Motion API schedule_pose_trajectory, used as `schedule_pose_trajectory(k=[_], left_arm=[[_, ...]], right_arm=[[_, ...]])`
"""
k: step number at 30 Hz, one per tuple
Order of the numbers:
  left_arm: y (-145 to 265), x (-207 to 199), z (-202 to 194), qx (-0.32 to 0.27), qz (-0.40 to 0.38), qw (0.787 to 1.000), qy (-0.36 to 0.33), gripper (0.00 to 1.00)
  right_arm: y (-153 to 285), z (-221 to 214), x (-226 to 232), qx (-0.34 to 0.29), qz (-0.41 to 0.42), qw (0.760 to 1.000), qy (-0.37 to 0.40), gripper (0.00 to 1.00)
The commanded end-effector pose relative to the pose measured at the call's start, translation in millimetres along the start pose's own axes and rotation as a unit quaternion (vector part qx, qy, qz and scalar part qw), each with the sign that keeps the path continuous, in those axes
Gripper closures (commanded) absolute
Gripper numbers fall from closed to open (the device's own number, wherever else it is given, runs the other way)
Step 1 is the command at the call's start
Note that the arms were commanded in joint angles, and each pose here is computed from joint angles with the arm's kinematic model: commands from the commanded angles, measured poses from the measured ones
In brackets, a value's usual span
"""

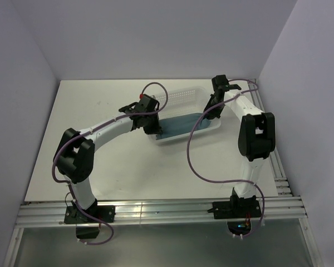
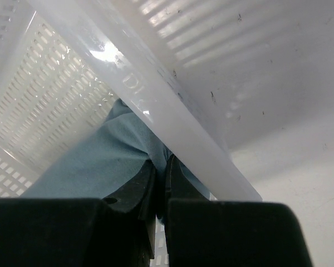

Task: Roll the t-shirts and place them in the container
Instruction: Place the rolled tshirt into the container

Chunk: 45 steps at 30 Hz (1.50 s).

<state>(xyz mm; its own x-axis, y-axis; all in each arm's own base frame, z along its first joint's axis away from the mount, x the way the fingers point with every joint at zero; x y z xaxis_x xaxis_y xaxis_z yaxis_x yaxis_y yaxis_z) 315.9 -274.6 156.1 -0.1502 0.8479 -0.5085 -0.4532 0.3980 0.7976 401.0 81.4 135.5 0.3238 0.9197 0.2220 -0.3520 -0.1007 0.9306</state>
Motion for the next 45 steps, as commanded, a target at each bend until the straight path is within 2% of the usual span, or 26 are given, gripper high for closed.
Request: schedule_pose_trajectory(k=[1, 8, 20, 28, 30, 32, 45], left_arm=[[30.6, -18.9, -9.5, 0.015, -0.041, 0.999, -0.023, 1.00], [31.5, -12.2, -26.8, 0.054, -0.021, 0.998, -0.024, 1.00], [4.5, 13.3, -50.5, 0.116, 0.018, 0.993, -0.025, 1.00], [12.5, 6.9, -58.2, 0.119, 0.016, 0.991, -0.050, 0.85], [14.5, 5.2, -56.6, 0.115, 0.014, 0.992, -0.050, 0.79], [18.7, 1.5, -54.6, 0.111, 0.009, 0.992, -0.052, 0.73], [28.1, -13.4, -43.1, 0.100, -0.001, 0.993, -0.059, 0.58]], right_arm=[[20.8, 21.2, -4.1, -0.041, -0.005, 0.999, 0.004, 1.00], [25.0, 10.8, -13.6, -0.029, -0.012, 0.999, 0.006, 1.00], [23.0, -11.6, -32.0, -0.010, -0.043, 0.999, 0.012, 1.00], [25.4, -7.4, -32.8, -0.011, -0.048, 0.999, 0.009, 0.99], [26.5, -8.3, -33.0, -0.012, -0.048, 0.999, 0.008, 0.98], [28.2, -9.1, -34.6, -0.015, -0.047, 0.999, 0.007, 0.94], [38.8, -8.0, -38.1, -0.027, -0.055, 0.998, 0.011, 0.66]])
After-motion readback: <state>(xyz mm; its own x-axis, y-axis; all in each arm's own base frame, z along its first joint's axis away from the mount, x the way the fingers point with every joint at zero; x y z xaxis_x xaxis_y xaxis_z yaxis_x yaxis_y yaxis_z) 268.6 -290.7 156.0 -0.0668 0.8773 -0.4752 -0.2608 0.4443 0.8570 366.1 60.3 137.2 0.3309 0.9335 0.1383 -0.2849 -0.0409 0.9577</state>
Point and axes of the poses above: each gripper's point midway between its finger pads, its own y axis back along the fingers, its own x axis along the line the jaws close on, z = x × y, the point moved 6 cm from there along y, back along the fingers, and after that the axes turned 9 degrees about y, right-handed, at the moved point
